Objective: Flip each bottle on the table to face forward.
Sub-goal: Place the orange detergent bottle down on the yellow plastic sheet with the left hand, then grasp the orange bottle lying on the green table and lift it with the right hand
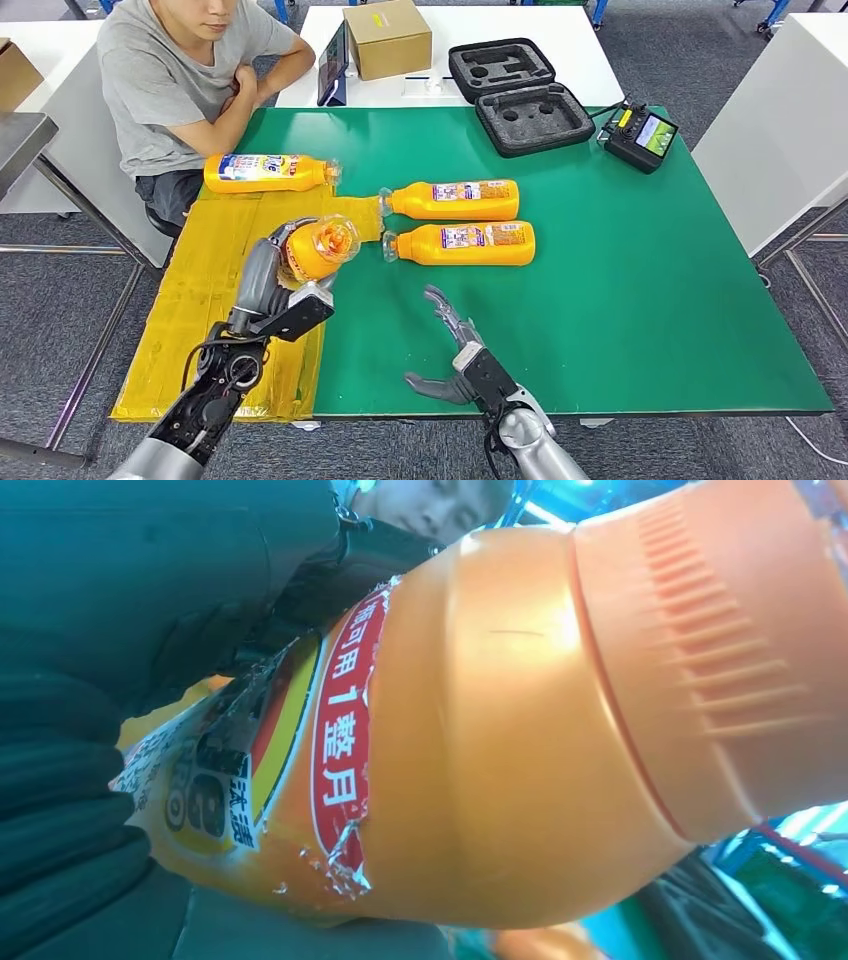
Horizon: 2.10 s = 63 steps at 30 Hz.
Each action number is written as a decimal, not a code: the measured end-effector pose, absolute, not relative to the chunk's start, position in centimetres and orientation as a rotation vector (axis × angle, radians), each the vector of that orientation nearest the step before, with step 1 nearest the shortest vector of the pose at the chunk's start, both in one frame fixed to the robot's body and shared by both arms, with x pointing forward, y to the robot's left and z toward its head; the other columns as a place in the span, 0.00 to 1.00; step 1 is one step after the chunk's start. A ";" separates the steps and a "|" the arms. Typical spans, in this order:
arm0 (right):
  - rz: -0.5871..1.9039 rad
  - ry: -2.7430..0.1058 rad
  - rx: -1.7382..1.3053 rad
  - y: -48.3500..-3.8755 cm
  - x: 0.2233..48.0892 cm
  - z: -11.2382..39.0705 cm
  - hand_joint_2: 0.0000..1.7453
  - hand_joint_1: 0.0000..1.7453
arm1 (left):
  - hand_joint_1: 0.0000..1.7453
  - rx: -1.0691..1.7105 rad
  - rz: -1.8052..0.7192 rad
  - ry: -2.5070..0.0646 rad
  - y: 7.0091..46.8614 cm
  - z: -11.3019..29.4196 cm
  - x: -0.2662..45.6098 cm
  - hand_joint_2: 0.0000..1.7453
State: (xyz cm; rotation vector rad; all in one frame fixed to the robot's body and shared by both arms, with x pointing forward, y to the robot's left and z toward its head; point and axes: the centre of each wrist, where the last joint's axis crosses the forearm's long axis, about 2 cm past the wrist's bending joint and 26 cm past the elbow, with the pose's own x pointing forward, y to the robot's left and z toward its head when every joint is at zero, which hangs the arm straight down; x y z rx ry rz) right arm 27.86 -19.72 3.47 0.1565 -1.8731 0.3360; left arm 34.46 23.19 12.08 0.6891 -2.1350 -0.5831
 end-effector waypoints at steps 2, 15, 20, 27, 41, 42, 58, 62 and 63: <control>0.327 -1.870 0.166 -19.8 27.8 3.4 1.00 0.00 | 1.00 0.755 -0.644 -2.104 23.8 12.2 34.9 1.00; 0.277 -1.855 0.201 -19.9 27.5 3.2 1.00 0.00 | 1.00 1.132 -0.982 -1.856 28.9 11.1 35.8 1.00; 0.274 -1.856 0.206 -19.9 27.5 3.2 1.00 0.00 | 1.00 1.194 -1.046 -1.765 30.0 10.7 35.9 1.00; 0.269 -1.855 0.210 -19.9 27.6 3.2 1.00 0.00 | 1.00 1.202 -1.128 -1.636 30.6 9.5 35.6 1.00; 0.268 -1.850 0.192 -20.0 27.8 3.1 1.00 0.00 | 1.00 1.152 -1.259 -1.492 30.3 7.6 36.1 1.00; 0.268 -1.849 0.192 -20.0 27.8 3.1 1.00 0.00 | 1.00 1.147 -1.261 -1.490 30.3 7.6 36.2 1.00; 0.266 -1.841 0.192 -20.0 27.7 3.0 1.00 0.00 | 0.86 1.103 -1.235 -1.499 29.6 7.5 36.5 1.00; 0.267 -1.838 0.191 -20.0 27.7 2.9 1.00 0.00 | 0.19 1.074 -1.205 -1.514 29.6 7.5 36.5 1.00; 0.266 -1.838 0.191 -20.0 27.8 2.9 1.00 0.00 | 0.08 1.066 -1.199 -1.516 29.6 7.5 36.5 1.00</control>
